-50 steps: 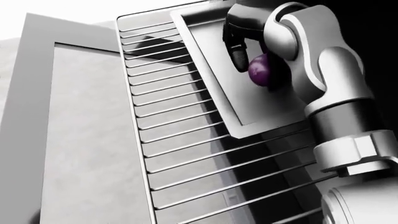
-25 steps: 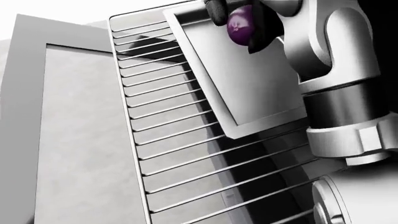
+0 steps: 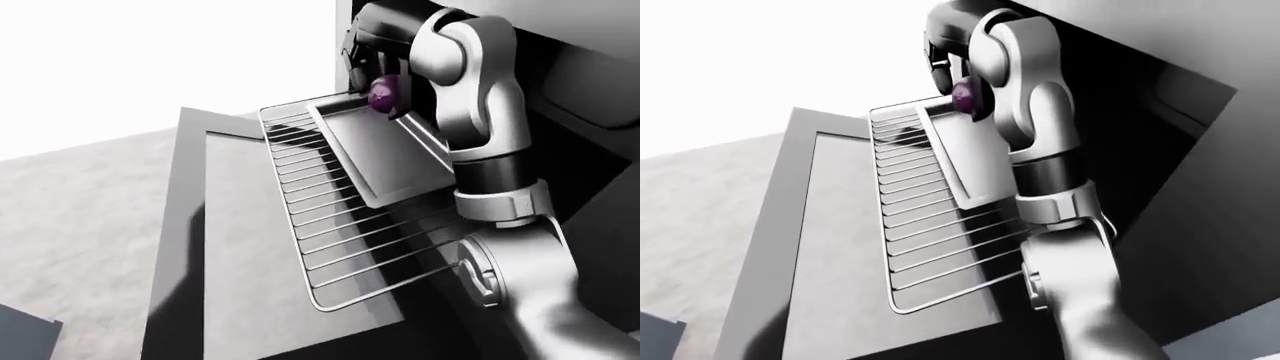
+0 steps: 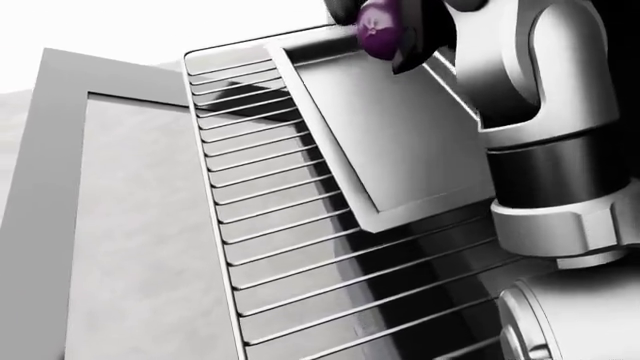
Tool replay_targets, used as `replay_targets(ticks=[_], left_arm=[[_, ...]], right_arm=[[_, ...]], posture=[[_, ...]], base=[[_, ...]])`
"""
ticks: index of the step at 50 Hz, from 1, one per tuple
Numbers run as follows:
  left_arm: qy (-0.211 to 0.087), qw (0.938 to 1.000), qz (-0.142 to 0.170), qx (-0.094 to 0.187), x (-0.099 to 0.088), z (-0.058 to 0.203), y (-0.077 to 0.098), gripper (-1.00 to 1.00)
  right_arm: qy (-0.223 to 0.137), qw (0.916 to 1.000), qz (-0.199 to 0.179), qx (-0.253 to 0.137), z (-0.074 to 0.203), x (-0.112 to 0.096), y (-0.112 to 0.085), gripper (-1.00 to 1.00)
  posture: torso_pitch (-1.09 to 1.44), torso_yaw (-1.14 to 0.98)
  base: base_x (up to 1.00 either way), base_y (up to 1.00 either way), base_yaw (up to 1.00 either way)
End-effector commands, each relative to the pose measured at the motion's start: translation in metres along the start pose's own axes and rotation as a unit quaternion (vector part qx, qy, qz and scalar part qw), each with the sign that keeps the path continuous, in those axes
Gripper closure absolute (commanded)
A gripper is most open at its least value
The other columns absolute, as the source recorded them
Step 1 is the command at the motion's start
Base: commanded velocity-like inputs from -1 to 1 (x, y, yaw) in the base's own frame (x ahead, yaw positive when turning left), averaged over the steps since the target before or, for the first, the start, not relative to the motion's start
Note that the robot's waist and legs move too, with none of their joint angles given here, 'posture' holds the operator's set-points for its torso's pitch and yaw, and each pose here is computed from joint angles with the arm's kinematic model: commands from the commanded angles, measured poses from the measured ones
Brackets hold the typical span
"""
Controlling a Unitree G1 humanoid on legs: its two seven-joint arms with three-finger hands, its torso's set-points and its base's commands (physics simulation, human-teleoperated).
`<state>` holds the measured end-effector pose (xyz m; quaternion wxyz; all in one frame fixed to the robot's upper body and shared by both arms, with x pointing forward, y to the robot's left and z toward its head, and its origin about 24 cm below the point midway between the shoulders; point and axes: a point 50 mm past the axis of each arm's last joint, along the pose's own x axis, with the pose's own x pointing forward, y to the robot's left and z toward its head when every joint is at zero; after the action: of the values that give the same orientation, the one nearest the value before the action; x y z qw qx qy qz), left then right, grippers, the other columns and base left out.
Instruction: Pick the eggplant from the oven and place it on the plate on the counter.
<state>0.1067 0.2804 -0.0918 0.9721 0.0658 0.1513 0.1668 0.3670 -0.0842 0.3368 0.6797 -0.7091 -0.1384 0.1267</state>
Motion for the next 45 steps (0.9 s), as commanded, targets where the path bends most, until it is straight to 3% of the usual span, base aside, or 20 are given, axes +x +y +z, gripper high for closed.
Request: replay_targets(ticks=[1,22,45], left_arm=[[-0.032,0.9994,0.011,0.005,0.006,0.011,0.007,-1.00],[-0.038,0.9992,0.014,0.001,0.006,0.015,0.010,-1.00],[-0.042,0.9990,0.013,0.000,0.009,0.022,0.011,-1.00]], right_arm=[[-0.002,0.9989,-0.046,-0.007,0.002,-0.009,-0.023,1.00],[-0.006,0.9990,-0.044,-0.008,0.005,-0.011,-0.019,1.00],[0.000,0.9989,-0.047,-0.001,0.001,-0.015,-0.023,1.00]], posture=[[-0.17,0.00],[-0.30,0.00],[-0.30,0.00]], base=[[0.00,0.00,0.00],[-0.04,0.01,0.00],[-0.70,0.25,0.00]])
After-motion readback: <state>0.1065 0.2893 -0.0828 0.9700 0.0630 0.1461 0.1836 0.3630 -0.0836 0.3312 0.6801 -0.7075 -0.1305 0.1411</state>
